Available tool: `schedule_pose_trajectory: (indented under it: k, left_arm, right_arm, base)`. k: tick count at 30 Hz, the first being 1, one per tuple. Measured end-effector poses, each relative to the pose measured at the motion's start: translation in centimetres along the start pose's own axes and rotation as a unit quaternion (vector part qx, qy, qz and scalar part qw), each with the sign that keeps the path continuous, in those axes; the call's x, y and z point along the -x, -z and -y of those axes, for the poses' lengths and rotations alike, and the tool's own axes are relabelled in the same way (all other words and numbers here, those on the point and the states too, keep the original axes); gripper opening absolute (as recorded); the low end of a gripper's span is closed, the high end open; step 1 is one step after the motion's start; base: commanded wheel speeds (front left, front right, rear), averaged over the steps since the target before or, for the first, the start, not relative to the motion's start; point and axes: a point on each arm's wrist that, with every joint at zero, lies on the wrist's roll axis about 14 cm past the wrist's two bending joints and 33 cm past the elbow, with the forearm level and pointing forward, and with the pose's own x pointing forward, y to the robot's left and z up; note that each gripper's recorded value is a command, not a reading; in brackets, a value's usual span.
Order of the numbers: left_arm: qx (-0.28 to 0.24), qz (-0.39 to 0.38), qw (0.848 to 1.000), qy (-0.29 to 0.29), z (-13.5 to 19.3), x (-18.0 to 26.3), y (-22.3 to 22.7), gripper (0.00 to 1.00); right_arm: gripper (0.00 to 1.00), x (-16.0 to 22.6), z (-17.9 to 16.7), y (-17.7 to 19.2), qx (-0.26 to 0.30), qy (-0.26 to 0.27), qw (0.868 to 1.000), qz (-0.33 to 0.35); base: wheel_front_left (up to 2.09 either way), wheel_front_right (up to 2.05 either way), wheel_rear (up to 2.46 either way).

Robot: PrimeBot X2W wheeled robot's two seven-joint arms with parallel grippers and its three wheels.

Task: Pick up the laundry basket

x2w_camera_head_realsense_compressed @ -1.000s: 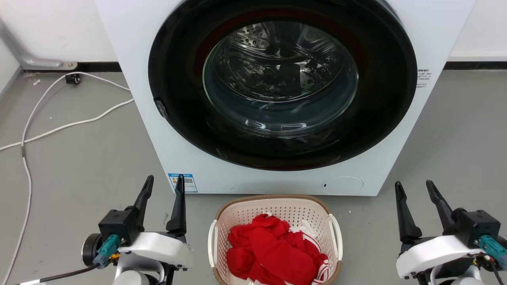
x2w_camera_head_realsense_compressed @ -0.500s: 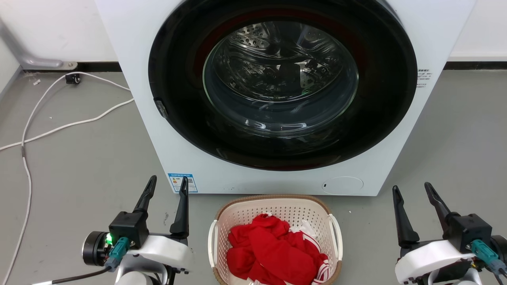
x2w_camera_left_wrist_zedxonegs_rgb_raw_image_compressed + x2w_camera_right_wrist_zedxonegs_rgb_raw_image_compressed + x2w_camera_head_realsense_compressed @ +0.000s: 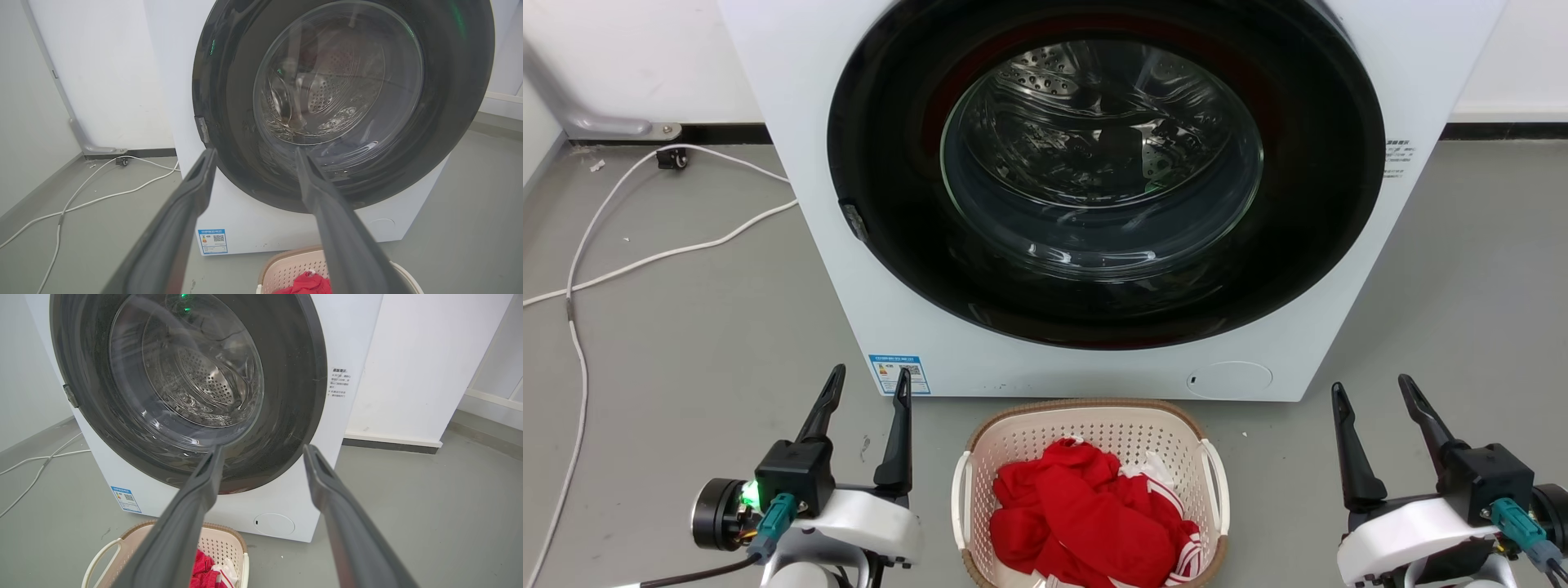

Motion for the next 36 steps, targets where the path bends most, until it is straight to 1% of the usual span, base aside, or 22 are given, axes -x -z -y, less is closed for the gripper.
schedule_pose_trajectory:
  k: [23,30,36]
  left_arm:
    - [0.004,-0.009,1.0,-0.008,-0.5,-0.4,0.6,1.0]
    - [0.01,-0.022,1.0,-0.008,-0.8,-2.2,1.7,1.0]
    - [0.018,-0.04,0.999,-0.003,-1.2,-5.2,3.2,1.0]
  right_arm:
    - [1.0,-0.2,0.3,1.0,-0.017,0.006,1.0,-0.013]
    - [1.0,-1.8,0.6,2.5,-0.036,0.011,0.998,-0.047]
    - [1.0,-4.0,0.2,5.2,-0.045,0.002,0.993,-0.111]
  base:
    - [0.0,0.0,0.0]
    - [0.0,0.0,0.0]
    - [0.0,0.0,0.0]
